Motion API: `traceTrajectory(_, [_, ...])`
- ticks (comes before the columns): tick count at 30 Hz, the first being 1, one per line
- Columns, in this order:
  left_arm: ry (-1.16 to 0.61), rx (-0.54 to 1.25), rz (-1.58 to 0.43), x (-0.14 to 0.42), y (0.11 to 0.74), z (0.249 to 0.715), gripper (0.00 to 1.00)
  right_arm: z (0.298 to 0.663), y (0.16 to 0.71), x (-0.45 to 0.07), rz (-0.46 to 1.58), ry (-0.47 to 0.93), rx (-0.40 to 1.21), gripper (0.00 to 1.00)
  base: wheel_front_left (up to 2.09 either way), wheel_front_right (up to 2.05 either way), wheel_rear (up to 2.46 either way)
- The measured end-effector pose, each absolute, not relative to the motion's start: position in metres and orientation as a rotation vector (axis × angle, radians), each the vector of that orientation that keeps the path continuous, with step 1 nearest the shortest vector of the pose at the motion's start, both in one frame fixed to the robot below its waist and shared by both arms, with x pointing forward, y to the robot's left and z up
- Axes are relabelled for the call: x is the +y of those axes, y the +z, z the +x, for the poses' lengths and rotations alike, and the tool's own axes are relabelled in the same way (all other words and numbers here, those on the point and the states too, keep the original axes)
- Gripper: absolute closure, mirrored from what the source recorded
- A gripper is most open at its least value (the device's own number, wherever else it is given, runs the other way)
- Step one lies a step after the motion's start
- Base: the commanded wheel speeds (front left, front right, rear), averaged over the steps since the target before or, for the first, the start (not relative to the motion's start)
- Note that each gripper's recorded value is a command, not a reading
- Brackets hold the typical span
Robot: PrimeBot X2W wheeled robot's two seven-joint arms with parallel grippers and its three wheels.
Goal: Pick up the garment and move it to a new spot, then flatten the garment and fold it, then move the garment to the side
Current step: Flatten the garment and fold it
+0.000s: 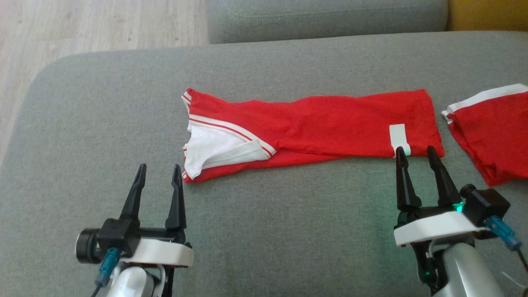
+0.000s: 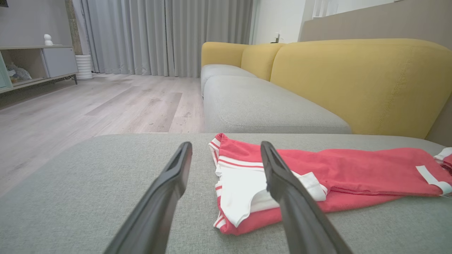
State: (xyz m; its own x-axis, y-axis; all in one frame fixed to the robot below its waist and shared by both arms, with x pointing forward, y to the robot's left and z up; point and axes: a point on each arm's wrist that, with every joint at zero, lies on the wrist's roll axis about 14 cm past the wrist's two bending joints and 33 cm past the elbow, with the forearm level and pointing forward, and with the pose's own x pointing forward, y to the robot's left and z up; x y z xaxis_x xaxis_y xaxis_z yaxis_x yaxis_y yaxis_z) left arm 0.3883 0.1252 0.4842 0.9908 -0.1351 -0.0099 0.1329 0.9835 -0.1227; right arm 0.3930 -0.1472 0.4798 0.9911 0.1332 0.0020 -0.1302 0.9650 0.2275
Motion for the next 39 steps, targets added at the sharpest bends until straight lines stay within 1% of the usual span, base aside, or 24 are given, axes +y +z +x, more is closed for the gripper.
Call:
traceTrajectory(6, [-0.160, 0.025, -0.115, 0.123, 0.479, 0.394, 0.00, 0.403, 0.469, -0.150, 0.227, 0.121, 0.042, 0.00, 0.00, 0.00, 0.00])
traceTrajectory(10, [-0.168, 0.017, -0.118, 0.120, 0.480, 0.405, 0.00, 0.423, 0.458, -0.167, 0.188, 0.069, 0.080, 0.00, 0.00, 0.00, 0.00])
traceTrajectory(13, [-0.178, 0.030, -0.122, 0.118, 0.474, 0.410, 0.00, 0.439, 0.443, -0.187, 0.166, 0.008, 0.143, 0.00, 0.00, 0.00, 0.00])
traceTrajectory(14, [-0.169, 0.041, -0.126, 0.120, 0.470, 0.411, 0.00, 0.447, 0.428, -0.200, 0.159, -0.039, 0.206, 0.00, 0.00, 0.00, 0.00])
traceTrajectory(17, [-0.162, 0.052, -0.125, 0.124, 0.465, 0.412, 0.00, 0.454, 0.407, -0.215, 0.146, -0.095, 0.284, 0.00, 0.00, 0.00, 0.00])
traceTrajectory(22, [-0.153, 0.039, -0.115, 0.130, 0.468, 0.418, 0.00, 0.461, 0.380, -0.222, 0.142, -0.138, 0.381, 0.00, 0.00, 0.00, 0.00])
traceTrajectory(27, [-0.142, 0.051, -0.121, 0.132, 0.464, 0.418, 0.00, 0.464, 0.363, -0.225, 0.162, -0.176, 0.437, 0.00, 0.00, 0.00, 0.00])
traceTrajectory(31, [-0.131, 0.062, -0.114, 0.138, 0.459, 0.419, 0.00, 0.472, 0.359, -0.220, 0.149, -0.161, 0.453, 0.00, 0.00, 0.00, 0.00])
traceTrajectory(32, [-0.128, 0.063, -0.114, 0.138, 0.458, 0.419, 0.00, 0.475, 0.360, -0.218, 0.153, -0.156, 0.449, 0.63, 0.00, 0.00, 0.00])
traceTrajectory(33, [-0.128, 0.064, -0.113, 0.139, 0.458, 0.419, 0.00, 0.477, 0.361, -0.215, 0.156, -0.149, 0.446, 1.00, 0.00, 0.00, 0.00])
traceTrajectory(39, [-0.146, 0.052, -0.109, 0.134, 0.463, 0.420, 0.00, 0.478, 0.370, -0.209, 0.158, -0.130, 0.418, 1.00, 0.00, 0.00, 0.00])
